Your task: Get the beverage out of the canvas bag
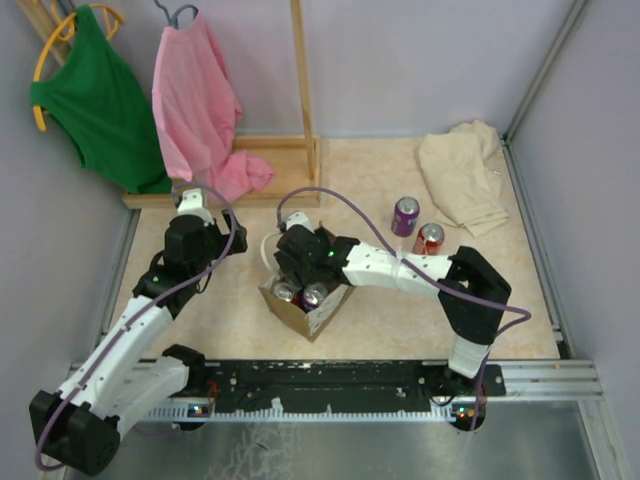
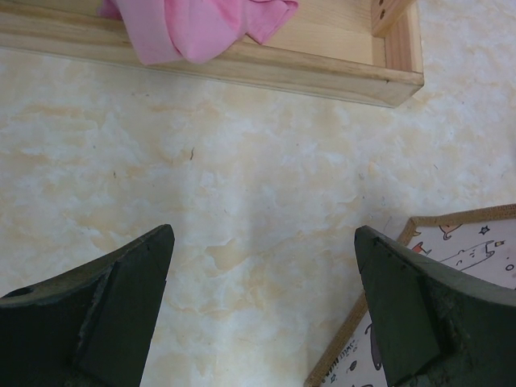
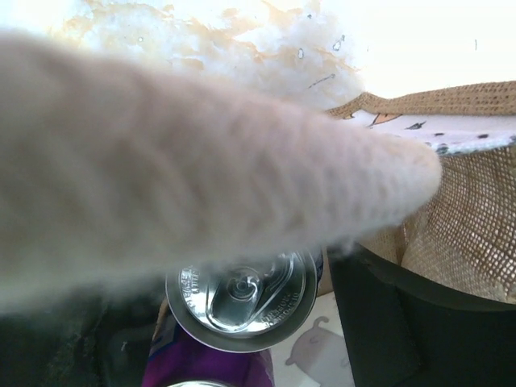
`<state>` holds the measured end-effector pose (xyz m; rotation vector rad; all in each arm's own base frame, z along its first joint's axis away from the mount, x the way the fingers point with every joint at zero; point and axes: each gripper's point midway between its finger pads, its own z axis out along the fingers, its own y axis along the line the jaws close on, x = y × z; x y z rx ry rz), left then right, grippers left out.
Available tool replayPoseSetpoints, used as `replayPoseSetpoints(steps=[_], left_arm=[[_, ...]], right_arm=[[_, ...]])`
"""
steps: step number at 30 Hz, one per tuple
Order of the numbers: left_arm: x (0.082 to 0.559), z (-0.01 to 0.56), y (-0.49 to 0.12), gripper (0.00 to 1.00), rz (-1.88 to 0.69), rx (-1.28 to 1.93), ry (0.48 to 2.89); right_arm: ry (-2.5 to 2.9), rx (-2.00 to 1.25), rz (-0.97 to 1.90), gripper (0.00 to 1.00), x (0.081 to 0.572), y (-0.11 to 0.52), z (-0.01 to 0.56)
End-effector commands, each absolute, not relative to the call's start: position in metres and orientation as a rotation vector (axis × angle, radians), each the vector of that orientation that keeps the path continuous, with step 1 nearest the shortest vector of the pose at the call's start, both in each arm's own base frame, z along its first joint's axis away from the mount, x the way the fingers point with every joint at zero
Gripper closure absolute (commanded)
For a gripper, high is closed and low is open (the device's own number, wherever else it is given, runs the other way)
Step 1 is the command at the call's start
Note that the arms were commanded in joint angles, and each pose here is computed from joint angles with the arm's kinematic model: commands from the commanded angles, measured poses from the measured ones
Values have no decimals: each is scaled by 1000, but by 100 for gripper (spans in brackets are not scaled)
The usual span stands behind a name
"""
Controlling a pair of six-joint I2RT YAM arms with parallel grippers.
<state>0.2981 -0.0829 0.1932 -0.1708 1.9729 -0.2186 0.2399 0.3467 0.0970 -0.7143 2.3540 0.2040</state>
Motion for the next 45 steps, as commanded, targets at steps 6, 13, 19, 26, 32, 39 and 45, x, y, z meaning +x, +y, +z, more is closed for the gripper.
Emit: replayPoseSetpoints(steps=[6,13,19,26,32,39,45], left_arm=[[299,189,-85,0,-221,-162,1982],[299,189,-86,0,-226,-161,1979],[298,188,-85,0,-225,-162,1979],[300,190,-87,0,-234,-159,1975],[299,191,-86,0,-230,-162,1970],[300,189,-87,0,-231,-159,1978],[300,190,-89,0,-246,-158,1976]], right_arm=[[2358,-686,237,68,240,359,88],[2341,-673,210,100,243,353,97],[2231,-645,267,100,251,357,142],[2068,-628,297,100,265,358,215],[1989,-609,363,100,265,360,260],[1842,-506,352,100,269,331,336],[1748,-388,222,100,280,295,395]])
